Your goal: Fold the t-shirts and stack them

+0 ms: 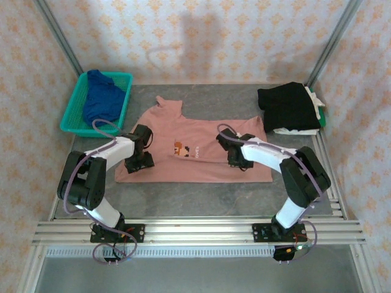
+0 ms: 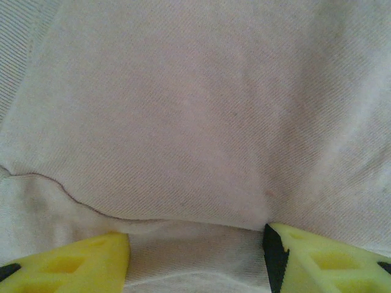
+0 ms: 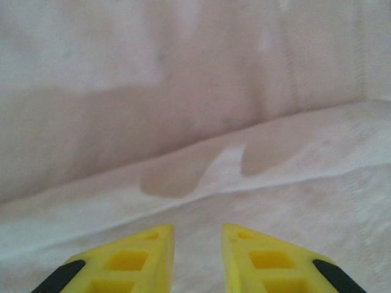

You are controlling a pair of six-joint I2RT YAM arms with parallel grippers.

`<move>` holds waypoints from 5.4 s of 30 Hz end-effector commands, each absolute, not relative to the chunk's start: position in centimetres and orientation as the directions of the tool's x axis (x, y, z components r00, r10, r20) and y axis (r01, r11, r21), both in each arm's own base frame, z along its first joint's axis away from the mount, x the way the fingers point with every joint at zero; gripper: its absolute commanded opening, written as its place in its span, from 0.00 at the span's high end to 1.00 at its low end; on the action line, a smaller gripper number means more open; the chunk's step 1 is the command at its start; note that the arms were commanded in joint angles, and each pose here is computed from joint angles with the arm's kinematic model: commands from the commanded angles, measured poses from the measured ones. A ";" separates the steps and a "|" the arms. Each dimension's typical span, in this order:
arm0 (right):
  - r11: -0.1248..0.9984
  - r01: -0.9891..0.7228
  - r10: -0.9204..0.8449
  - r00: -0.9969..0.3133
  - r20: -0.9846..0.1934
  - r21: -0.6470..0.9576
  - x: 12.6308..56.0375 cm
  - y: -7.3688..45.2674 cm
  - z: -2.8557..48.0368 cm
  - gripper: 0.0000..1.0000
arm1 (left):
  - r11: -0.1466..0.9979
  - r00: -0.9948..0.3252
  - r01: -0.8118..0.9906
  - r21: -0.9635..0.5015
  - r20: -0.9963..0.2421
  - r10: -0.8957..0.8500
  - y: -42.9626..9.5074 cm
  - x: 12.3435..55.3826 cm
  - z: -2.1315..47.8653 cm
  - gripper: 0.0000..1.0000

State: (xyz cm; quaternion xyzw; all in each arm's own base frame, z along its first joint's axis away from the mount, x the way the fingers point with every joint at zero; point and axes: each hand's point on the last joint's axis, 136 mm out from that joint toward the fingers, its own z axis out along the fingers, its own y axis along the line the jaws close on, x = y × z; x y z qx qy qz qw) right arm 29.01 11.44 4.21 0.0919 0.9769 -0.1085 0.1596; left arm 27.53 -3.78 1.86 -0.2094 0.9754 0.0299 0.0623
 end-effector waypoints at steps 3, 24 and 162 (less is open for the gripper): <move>0.936 0.283 0.198 -0.915 -0.352 -0.209 31.8 10.0 4.6 0.75 | 0.904 -0.907 -0.414 0.107 -0.134 -0.399 -2.5 26.8 1.5 0.39; 0.938 0.335 0.298 -0.909 -0.290 -0.089 29.4 10.4 3.1 0.75 | 0.909 -0.909 -0.407 0.095 -0.138 -0.393 -2.9 27.7 2.2 0.39; 0.869 0.476 0.424 -0.857 -0.294 -0.132 31.8 2.5 4.6 1.00 | 0.921 -0.931 -0.353 0.164 -0.165 -0.327 -0.4 37.8 4.8 0.77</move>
